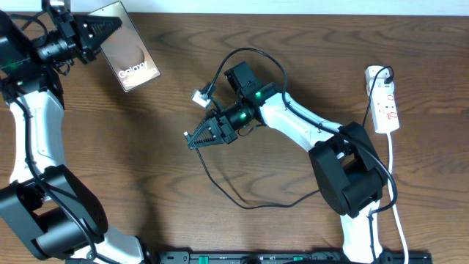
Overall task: Plug charger to phone and switch on socket
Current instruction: 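Lift the plug with the right gripper toward the phone's bottom port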
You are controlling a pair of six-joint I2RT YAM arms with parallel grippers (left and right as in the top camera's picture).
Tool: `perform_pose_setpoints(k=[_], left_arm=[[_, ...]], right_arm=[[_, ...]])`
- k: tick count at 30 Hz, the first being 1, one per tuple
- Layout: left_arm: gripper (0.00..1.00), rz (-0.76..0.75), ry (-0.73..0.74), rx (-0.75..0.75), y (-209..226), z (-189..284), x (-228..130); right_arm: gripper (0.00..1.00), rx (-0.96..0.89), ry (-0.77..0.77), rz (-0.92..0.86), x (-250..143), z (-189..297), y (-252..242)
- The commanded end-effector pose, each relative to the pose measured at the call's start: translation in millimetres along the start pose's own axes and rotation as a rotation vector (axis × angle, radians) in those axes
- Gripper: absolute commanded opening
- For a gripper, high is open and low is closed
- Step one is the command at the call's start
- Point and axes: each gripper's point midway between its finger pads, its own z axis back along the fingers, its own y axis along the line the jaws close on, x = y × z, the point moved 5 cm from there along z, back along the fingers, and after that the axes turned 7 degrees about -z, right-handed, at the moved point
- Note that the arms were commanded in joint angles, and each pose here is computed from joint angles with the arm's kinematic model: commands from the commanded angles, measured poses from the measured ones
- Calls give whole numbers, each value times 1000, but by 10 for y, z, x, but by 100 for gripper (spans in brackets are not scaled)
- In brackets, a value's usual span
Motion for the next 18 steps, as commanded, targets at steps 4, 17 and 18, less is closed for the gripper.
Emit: perform_pose_setpoints(k=[4, 17, 18], left_arm=[[7, -57, 29, -18, -177, -31, -23], [7, -167, 94, -59, -236, -321, -140], [7, -179, 94, -60, -237, -324, -141]], right_arm=[[1, 56, -8, 14, 133, 31, 95], [1, 57, -14, 75, 493, 42, 230], [1, 57, -15, 84, 529, 47, 256]])
